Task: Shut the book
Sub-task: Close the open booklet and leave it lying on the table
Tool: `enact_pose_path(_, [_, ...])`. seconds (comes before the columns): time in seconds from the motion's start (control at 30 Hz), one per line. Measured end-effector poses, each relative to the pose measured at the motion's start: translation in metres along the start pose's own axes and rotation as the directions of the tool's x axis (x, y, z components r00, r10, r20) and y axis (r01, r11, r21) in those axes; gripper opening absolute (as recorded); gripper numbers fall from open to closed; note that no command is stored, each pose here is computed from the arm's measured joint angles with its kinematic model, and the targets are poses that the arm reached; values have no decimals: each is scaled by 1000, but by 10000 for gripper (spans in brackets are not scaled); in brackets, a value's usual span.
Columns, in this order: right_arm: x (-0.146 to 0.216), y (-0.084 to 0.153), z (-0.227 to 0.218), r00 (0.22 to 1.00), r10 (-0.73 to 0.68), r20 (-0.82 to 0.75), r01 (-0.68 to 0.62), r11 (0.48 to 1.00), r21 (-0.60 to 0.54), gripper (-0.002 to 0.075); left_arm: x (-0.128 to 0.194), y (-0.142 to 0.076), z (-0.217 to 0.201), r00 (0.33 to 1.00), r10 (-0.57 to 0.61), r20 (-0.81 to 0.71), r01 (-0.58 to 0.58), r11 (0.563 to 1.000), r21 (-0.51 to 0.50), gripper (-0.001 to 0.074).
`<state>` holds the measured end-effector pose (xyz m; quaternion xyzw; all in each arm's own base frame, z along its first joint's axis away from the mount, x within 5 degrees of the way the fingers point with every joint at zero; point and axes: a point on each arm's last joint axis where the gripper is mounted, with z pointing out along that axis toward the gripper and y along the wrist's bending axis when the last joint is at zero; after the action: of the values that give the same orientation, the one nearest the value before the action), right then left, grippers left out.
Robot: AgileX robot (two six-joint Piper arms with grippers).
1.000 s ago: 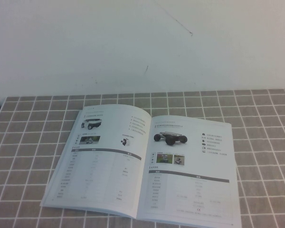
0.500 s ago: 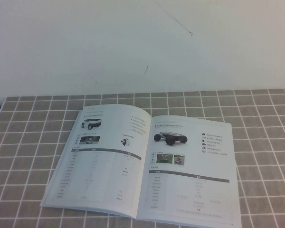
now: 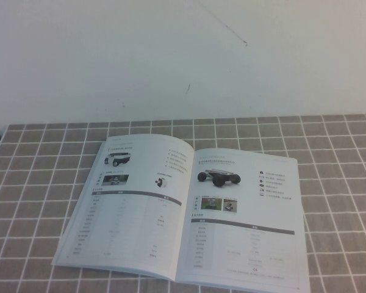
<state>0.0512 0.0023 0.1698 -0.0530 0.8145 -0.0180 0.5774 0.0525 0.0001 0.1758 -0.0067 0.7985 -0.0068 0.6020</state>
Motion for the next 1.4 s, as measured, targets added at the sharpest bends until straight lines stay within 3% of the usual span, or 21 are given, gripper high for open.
enact_pose_path(1.07, [0,0,0,1000,-6,4,6,1000,1,-3,-1,0,0,1000,10,12,-10,1000,-3,-4])
enact_pose_path(1.23, [-6,-1,1,996,-14,85,13,1000,13,-3,-14,0,-1,985,22,172,-23,1000,-1,-4])
enact_pose_path(1.4, [-29,-4,-5,938,-42,344,22,998,61,-3,-44,-2,-11,866,18,499,-27,1000,11,-4])
